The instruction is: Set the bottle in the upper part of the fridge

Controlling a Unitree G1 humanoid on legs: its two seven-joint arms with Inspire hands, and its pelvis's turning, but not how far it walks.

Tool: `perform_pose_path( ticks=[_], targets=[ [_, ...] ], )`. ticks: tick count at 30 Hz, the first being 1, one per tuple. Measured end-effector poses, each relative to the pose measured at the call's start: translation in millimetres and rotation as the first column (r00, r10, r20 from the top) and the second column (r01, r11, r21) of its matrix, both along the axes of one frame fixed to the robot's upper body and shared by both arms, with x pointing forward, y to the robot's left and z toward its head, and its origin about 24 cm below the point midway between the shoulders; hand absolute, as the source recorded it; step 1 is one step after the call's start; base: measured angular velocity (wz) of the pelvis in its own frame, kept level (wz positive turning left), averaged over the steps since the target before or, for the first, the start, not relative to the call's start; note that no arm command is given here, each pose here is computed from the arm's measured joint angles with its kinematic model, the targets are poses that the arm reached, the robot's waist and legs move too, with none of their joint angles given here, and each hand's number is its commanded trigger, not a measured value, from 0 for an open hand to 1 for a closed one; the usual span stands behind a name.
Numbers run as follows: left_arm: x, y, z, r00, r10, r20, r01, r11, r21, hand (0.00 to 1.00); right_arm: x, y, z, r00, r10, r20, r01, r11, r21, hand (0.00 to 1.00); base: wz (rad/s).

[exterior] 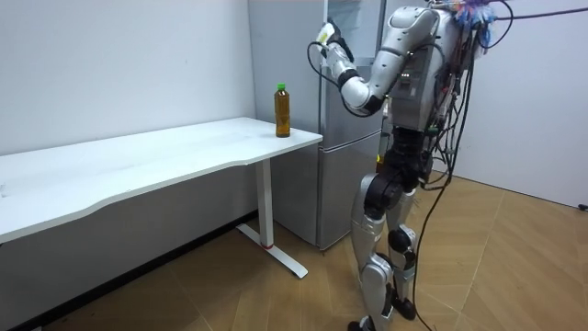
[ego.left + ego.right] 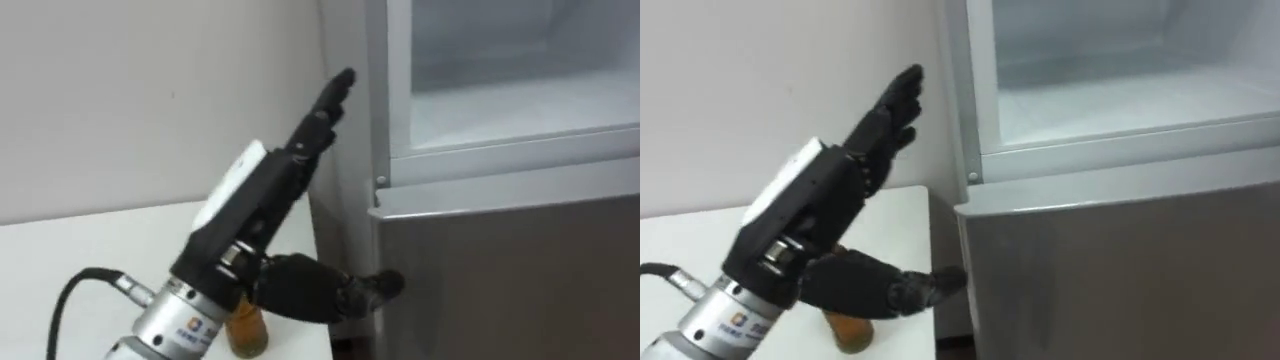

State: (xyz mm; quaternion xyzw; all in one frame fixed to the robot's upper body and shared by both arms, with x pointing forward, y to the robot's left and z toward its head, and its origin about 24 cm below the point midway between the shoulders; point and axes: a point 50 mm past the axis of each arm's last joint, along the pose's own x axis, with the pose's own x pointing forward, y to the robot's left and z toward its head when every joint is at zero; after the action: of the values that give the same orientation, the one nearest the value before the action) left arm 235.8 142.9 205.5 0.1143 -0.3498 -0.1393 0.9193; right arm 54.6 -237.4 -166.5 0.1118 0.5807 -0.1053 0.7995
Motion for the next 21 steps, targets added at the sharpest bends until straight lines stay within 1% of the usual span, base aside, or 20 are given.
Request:
perform_pose_path(
  ticks=[1,2,3,4,5,6,7,8,9,10,11,13,14,16,17,19,20,21],
  targets=[
    [-6,10.6,7,0.997,0.053,0.059,-0.051,0.998,-0.031,0.0,-4,-1,0,1.0,-0.012,-0.003,0.012,1.0,-0.003,0.0,0.16],
    [-10,16.8,9,0.993,0.086,0.087,-0.082,0.995,-0.049,0.0,-6,-1,0,1.0,-0.021,-0.002,0.021,1.0,-0.003,0.0,0.14],
    [-14,27.2,12,0.981,0.145,0.125,-0.135,0.987,-0.085,0.0,-10,-2,0,0.999,-0.036,-0.002,0.036,0.999,-0.005,0.0,0.11],
    [-18,37.0,12,0.967,0.21,0.143,-0.195,0.974,-0.116,0.0,-13,-3,0,0.999,-0.042,-0.003,0.042,0.999,-0.008,0.0,0.08],
    [-19,42.0,12,0.959,0.242,0.145,-0.224,0.966,-0.13,0.0,-14,-3,-1,0.999,-0.043,-0.004,0.043,0.999,-0.008,0.0,0.04],
    [-23,53.6,8,0.941,0.309,0.136,-0.288,0.945,-0.155,0.0,-15,-3,-1,0.999,-0.044,-0.006,0.044,0.999,-0.009,0.0,0.05],
    [-28,66.1,1,0.917,0.385,0.109,-0.364,0.916,-0.169,0.0,-17,-4,0,0.998,-0.059,-0.002,0.059,0.998,-0.009,0.0,0.05],
    [-30,71.3,-3,0.902,0.421,0.093,-0.403,0.9,-0.167,0.0,-16,-5,0,0.998,-0.065,0.004,0.065,0.998,-0.009,0.0,0.08],
    [-37,81.7,-12,0.873,0.484,0.056,-0.47,0.867,-0.164,0.0,-21,-4,0,0.997,-0.081,0.0,0.081,0.997,-0.006,0.0,0.09],
    [-42,90.5,-19,0.849,0.528,0.021,-0.519,0.84,-0.159,0.0,-23,-2,-1,0.995,-0.096,0.0,0.096,0.995,0.0,0.0,0.1],
    [-45,95.2,-22,0.835,0.55,0.004,-0.542,0.825,-0.16,0.0,-25,-1,-1,0.995,-0.102,0.0,0.102,0.995,0.003,0.0,0.07],
    [-51,110.9,-40,0.773,0.629,-0.08,-0.633,0.759,-0.152,0.0,-30,0,-1,0.992,-0.123,0.015,0.122,0.992,0.008,0.0,0.07],
    [-51,114.3,-46,0.756,0.646,-0.105,-0.654,0.741,-0.154,0.0,-31,0,-1,0.992,-0.127,0.015,0.127,0.992,0.007,0.0,0.05],
    [-56,127.5,-64,0.684,0.704,-0.191,-0.729,0.664,-0.167,0.0,-37,-1,-1,0.989,-0.149,0.01,0.149,0.989,0.006,0.0,0.04],
    [-59,131.2,-69,0.666,0.715,-0.212,-0.745,0.644,-0.171,0.0,-38,-1,-1,0.988,-0.154,0.01,0.154,0.988,0.005,0.0,0.0],
    [-69,146.5,-95,0.574,0.755,-0.316,-0.816,0.558,-0.149,0.0,-43,-4,0,0.984,-0.176,0.01,0.176,0.984,-0.005,0.0,0.0],
    [-72,149.5,-102,0.547,0.763,-0.346,-0.834,0.534,-0.14,0.0,-44,-4,0,0.983,-0.182,0.01,0.182,0.983,-0.005,0.0,0.0],
    [-78,153.2,-115,0.503,0.764,-0.404,-0.859,0.493,-0.137,0.0,-47,-5,0,0.98,-0.198,0.009,0.198,0.98,-0.007,0.0,0.0]
  ],
)
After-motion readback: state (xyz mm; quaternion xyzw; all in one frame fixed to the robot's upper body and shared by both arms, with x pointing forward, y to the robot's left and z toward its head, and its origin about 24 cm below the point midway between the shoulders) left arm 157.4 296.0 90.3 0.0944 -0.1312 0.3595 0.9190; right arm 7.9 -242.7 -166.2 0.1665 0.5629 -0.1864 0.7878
